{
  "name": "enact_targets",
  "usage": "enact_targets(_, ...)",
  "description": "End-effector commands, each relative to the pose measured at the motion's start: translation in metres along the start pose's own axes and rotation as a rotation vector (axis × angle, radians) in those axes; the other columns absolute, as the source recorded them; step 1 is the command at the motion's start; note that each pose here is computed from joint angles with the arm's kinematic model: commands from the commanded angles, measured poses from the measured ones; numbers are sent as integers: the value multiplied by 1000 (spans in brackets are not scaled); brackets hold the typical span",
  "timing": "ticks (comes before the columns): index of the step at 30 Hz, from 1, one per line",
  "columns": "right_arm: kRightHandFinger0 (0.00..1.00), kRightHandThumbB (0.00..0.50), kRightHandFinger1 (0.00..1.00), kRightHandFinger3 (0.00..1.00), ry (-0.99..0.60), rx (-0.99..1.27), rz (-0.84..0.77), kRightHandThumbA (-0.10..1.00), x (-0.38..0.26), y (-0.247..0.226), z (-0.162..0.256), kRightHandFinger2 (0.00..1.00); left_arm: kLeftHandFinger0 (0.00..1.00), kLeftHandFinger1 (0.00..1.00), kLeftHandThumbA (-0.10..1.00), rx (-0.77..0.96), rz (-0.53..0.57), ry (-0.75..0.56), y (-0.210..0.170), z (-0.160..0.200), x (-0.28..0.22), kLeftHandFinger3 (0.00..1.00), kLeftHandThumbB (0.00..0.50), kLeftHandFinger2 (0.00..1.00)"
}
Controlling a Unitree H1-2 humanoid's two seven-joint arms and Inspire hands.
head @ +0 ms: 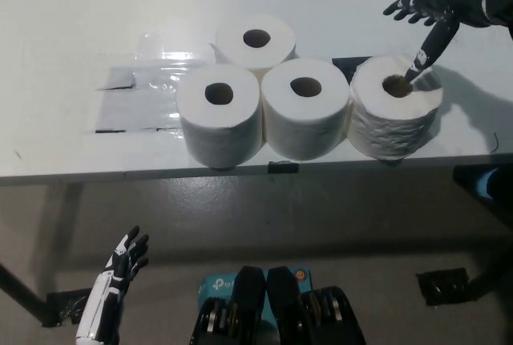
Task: A few rolls of toilet paper are kept infront of the robot and the robot uses its right hand to lift one of the rolls and and places it on top of the other rolls to stack it.
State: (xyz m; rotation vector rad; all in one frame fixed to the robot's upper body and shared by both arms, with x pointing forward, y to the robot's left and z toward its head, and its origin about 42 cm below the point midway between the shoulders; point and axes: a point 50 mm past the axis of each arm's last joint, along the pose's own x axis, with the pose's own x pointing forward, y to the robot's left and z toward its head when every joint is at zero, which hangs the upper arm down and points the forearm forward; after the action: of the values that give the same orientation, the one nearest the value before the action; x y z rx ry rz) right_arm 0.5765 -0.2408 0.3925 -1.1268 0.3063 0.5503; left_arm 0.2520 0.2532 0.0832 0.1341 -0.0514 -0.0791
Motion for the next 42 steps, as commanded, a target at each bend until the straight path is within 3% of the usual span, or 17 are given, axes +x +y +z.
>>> enact_targets(1,1000,374,1000,1000,-46,-12,-120,1000,-9,-20,14,1000,1000,1000,1000,1,-1,-57,3,9,-4,1000,75,1000)
enact_targets(12,1000,397,1000,1000,-44,-11,-132,1000,-2,-9,12,1000,1000,1000,1000,-7,-2,-57,3,8,-4,1000,73,1000)
enact_targets(18,1000,436,1000,1000,-23,-126,-167,1000,2,-7,9,1000,1000,1000,1000,0,2,-61,4,9,-3,1000,82,1000)
enact_targets(24,1000,444,1000,1000,-19,-146,-170,1000,1,-6,9,1000,1000,1000,1000,-7,2,-60,5,9,-3,1000,74,1000)
enact_targets(31,1000,420,1000,1000,2,-129,-142,1000,5,-1,8,1000,1000,1000,1000,-10,0,-57,4,8,-4,1000,80,1000)
enact_targets(42,1000,456,1000,1000,-2,-107,-125,1000,19,10,13,1000,1000,1000,1000,-3,-1,-66,4,11,-2,1000,77,1000)
